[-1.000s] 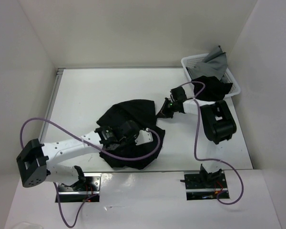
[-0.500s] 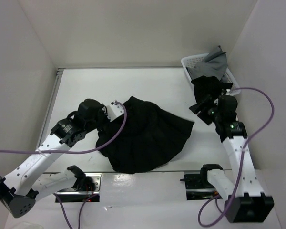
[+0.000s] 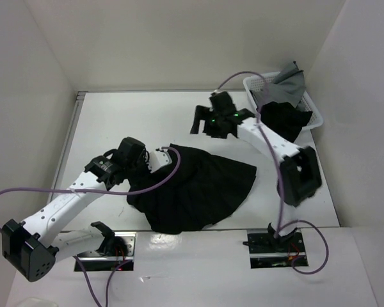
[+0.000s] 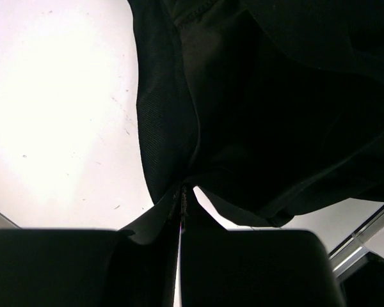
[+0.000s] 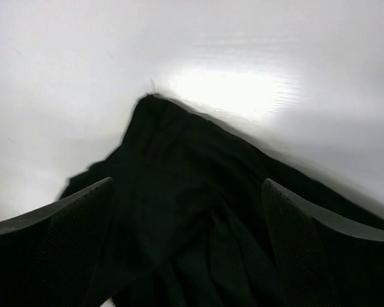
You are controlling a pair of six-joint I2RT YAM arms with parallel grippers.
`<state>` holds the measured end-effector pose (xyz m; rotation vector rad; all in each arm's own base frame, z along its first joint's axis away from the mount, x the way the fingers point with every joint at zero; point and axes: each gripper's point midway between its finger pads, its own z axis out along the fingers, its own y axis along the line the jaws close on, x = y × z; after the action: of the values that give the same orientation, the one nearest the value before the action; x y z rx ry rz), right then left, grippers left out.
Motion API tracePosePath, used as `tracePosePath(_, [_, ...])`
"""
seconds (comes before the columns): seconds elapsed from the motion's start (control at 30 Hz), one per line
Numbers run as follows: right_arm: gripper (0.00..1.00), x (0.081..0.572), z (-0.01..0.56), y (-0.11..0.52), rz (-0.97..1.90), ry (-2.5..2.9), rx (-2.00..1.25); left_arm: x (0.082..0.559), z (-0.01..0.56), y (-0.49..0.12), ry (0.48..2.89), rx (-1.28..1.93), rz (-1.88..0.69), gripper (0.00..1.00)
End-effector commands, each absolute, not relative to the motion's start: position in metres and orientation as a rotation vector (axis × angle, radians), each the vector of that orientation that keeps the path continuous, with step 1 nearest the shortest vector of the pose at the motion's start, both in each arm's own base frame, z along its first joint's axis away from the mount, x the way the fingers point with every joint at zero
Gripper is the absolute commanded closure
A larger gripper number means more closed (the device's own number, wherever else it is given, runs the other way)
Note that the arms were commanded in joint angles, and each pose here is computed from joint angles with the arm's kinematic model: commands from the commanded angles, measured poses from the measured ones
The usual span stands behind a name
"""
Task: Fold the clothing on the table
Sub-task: Flatten the skirt out
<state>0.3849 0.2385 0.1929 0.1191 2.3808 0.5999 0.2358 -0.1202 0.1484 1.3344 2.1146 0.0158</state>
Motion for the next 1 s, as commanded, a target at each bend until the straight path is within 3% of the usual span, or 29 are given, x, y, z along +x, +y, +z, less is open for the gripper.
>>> tracePosePath(0.0, [0.01, 0.392, 0.158, 0.289, 0.614, 2.440, -0.124, 0.235, 0.143, -0.119, 2.145, 1.302, -0.027, 1.00])
tracePosePath(0.23, [0.01, 0.366, 0.054, 0.341, 0.565, 2.608, -0.451, 0.226, 0.117, -0.112, 2.254, 1.272, -0.097, 1.00])
tracePosePath(0.5, [0.04, 0.367, 0.020, 0.360, 0.571, 2.618, -0.503, 0.230, 0.111, -0.108, 2.289, 1.247, -0.103, 1.00])
tracePosePath(0.53, [0.09, 0.370, 0.018, 0.357, 0.531, 2.624, -0.510, 0.232, 0.111, -0.104, 2.297, 1.231, -0.098, 1.00])
tracePosePath(0.57, [0.72, 0.368, 0.005, 0.353, 0.502, 2.654, -0.510, 0.234, 0.112, -0.105, 2.289, 1.227, -0.097, 1.00])
tracePosePath(0.6, [1.00, 0.372, 0.007, 0.352, 0.480, 2.652, -0.480, 0.235, 0.112, -0.103, 2.296, 1.212, -0.103, 1.00])
tracePosePath(0.73, [1.00, 0.377, 0.023, 0.334, 0.499, 2.621, -0.352, 0.252, 0.127, -0.090, 2.293, 1.109, -0.043, 1.00])
tracePosePath(0.9, [1.00, 0.395, 0.117, 0.254, 0.618, 2.395, 0.076, 0.288, 0.186, -0.063, 2.165, 1.006, 0.125, 1.00])
tracePosePath(0.93, [1.00, 0.392, 0.167, 0.235, 0.656, 2.279, 0.145, 0.293, 0.196, -0.060, 2.139, 1.010, 0.143, 1.00])
tracePosePath(0.97, [1.00, 0.392, 0.180, 0.209, 0.638, 2.246, 0.201, 0.296, 0.206, -0.060, 2.110, 1.027, 0.158, 1.00])
